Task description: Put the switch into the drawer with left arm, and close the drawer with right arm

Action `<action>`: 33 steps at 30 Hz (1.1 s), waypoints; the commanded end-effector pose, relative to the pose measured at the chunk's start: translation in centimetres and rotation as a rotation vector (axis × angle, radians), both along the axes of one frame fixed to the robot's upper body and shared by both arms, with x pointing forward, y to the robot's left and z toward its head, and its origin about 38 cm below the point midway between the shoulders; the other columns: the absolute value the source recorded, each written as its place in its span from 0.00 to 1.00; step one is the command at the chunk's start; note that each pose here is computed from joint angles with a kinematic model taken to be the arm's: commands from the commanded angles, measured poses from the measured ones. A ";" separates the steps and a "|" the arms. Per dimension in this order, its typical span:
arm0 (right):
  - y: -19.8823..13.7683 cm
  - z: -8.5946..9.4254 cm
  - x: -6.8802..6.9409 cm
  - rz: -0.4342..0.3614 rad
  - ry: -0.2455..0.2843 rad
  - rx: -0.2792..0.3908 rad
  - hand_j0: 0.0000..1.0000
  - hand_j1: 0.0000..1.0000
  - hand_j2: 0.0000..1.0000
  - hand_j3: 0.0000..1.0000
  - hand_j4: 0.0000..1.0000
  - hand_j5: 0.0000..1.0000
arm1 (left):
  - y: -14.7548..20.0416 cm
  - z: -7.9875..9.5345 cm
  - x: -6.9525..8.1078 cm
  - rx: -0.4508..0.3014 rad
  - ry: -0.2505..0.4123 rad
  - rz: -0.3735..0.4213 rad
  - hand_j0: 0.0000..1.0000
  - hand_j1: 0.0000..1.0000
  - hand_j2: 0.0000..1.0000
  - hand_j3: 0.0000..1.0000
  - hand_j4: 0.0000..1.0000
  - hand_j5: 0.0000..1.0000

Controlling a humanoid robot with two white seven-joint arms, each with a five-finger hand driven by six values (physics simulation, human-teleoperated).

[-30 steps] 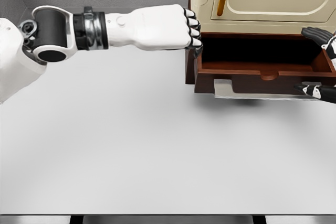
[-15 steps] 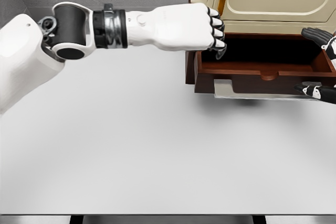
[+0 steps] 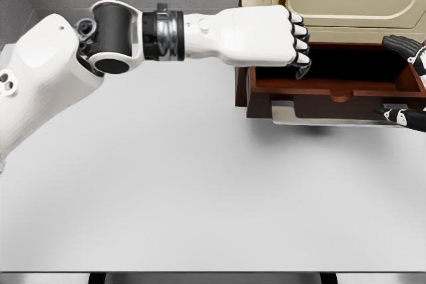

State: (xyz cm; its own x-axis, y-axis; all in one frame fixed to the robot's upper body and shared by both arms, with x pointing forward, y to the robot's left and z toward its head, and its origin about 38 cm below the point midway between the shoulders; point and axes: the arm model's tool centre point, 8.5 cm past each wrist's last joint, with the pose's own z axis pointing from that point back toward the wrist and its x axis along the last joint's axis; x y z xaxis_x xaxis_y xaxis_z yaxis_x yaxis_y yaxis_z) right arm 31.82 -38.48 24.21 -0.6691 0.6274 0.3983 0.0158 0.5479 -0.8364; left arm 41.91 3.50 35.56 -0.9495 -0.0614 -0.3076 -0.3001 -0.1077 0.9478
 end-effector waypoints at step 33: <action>0.0 0.0 0.0 0.000 0.001 0.005 1.00 1.00 1.00 1.00 1.00 1.00 | -3.1 0.5 0.8 -0.020 0.026 -0.016 1.00 1.00 1.00 1.00 1.00 1.00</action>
State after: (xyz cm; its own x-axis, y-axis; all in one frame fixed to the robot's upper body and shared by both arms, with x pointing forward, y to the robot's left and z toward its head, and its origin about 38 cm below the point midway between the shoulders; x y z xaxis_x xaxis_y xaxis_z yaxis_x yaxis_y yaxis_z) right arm 31.79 -38.49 24.17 -0.6684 0.6276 0.3992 0.0149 0.5479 -0.8364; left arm 42.68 0.92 36.13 -0.9546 -0.0547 -0.2927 -0.2870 -0.0931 0.9534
